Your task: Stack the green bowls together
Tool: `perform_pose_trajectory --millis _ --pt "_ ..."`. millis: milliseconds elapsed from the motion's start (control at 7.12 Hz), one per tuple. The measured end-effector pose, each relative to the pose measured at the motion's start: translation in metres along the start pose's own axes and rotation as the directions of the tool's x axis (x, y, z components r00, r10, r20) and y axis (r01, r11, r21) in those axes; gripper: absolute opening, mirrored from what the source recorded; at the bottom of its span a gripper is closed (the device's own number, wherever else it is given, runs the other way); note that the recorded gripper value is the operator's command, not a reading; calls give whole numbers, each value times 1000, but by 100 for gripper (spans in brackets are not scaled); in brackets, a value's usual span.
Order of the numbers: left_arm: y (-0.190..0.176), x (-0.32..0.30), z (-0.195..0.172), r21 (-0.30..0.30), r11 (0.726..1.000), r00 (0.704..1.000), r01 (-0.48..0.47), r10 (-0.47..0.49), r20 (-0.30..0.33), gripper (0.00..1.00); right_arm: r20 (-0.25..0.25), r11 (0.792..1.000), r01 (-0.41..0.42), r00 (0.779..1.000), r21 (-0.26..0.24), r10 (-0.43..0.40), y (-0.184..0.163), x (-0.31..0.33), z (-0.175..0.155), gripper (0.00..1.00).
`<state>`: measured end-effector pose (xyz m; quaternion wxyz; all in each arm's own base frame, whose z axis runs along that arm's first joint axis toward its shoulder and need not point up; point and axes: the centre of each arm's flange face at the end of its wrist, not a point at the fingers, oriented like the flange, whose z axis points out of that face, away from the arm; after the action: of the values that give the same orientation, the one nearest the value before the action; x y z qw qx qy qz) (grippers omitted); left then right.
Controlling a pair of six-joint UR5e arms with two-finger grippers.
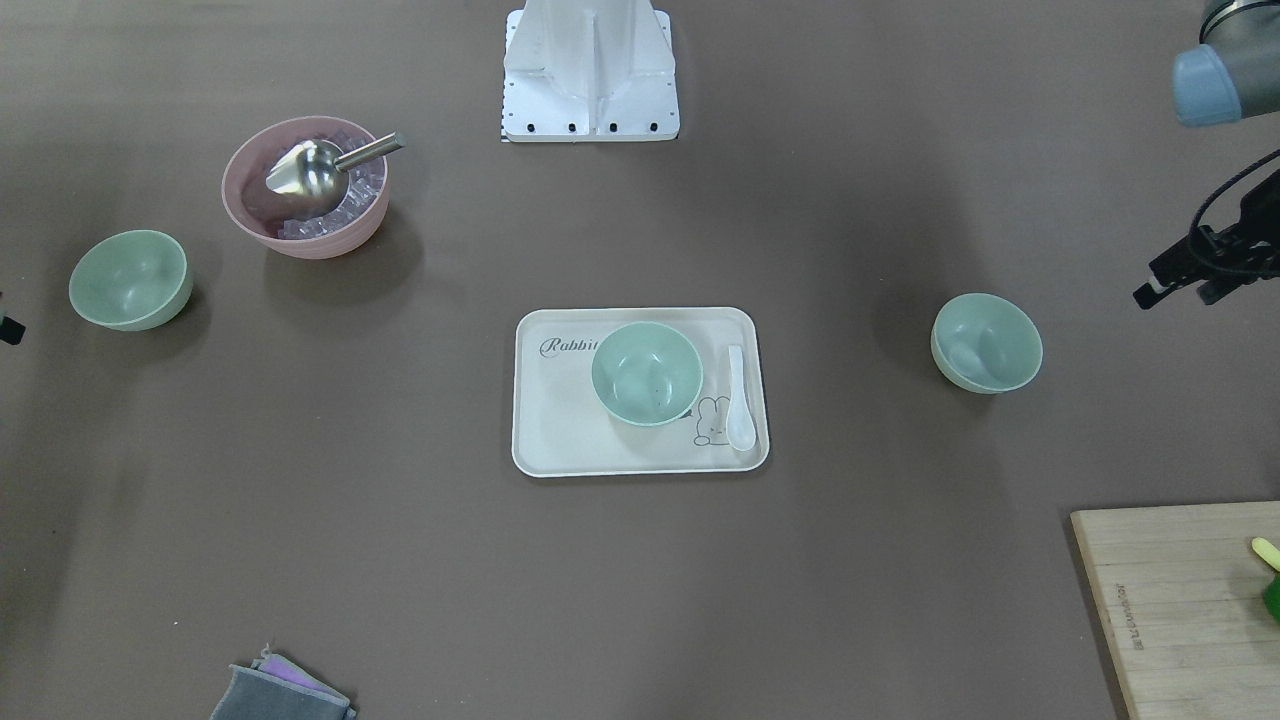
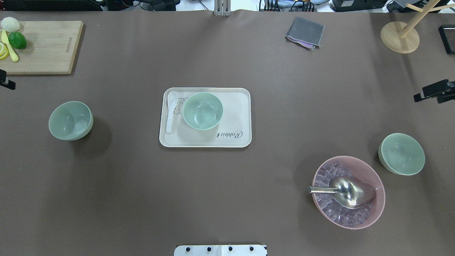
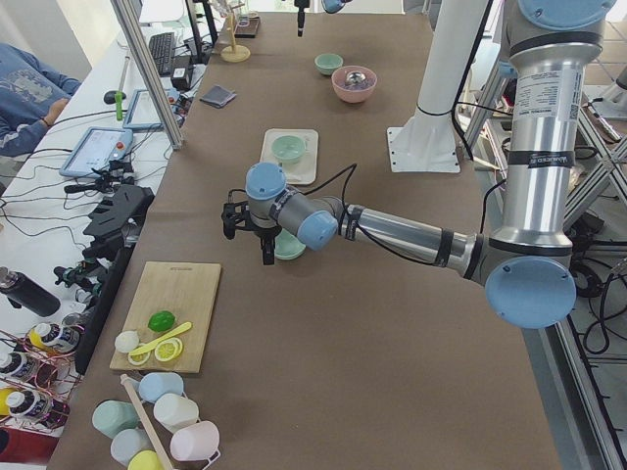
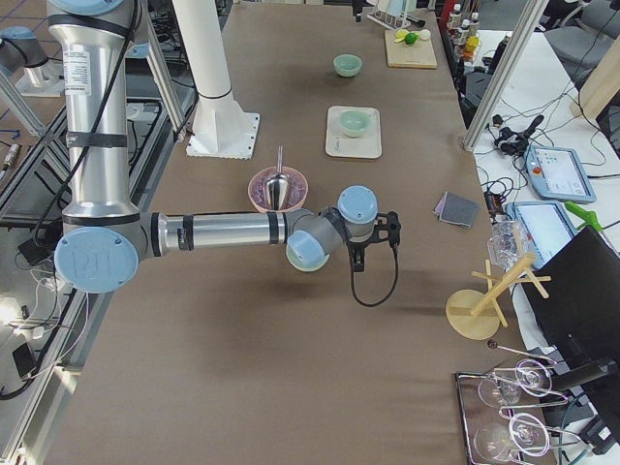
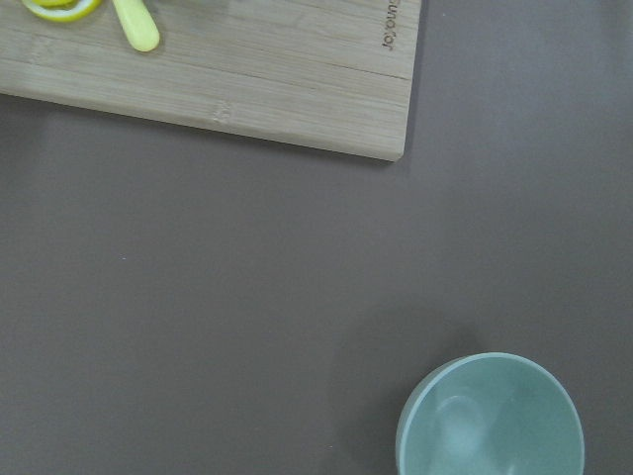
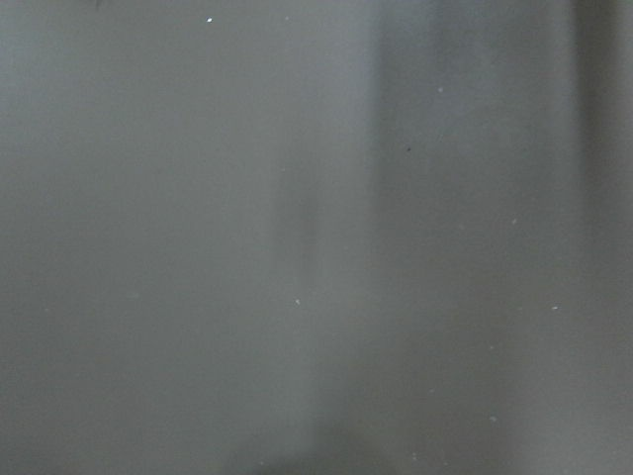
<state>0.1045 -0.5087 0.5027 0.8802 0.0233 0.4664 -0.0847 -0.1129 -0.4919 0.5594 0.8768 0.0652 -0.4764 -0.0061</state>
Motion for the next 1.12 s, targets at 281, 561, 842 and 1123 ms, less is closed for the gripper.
perform_pose_trajectory --millis 281,561,842,1123 --pt "8 20 24 -5 1000 999 -29 29 37 98 -32 998 44 998 -42 -45 38 -15 19 100" --pt "10 30 41 -2 999 996 -52 52 69 98 -61 989 105 992 -103 -112 80 -9 34 100" --pt "10 41 56 2 997 992 -74 74 101 98 -114 980 152 979 -131 -167 99 -2 49 98" --pt "8 45 64 9 997 989 -78 76 123 98 -144 977 162 973 -142 -182 106 3 57 84"
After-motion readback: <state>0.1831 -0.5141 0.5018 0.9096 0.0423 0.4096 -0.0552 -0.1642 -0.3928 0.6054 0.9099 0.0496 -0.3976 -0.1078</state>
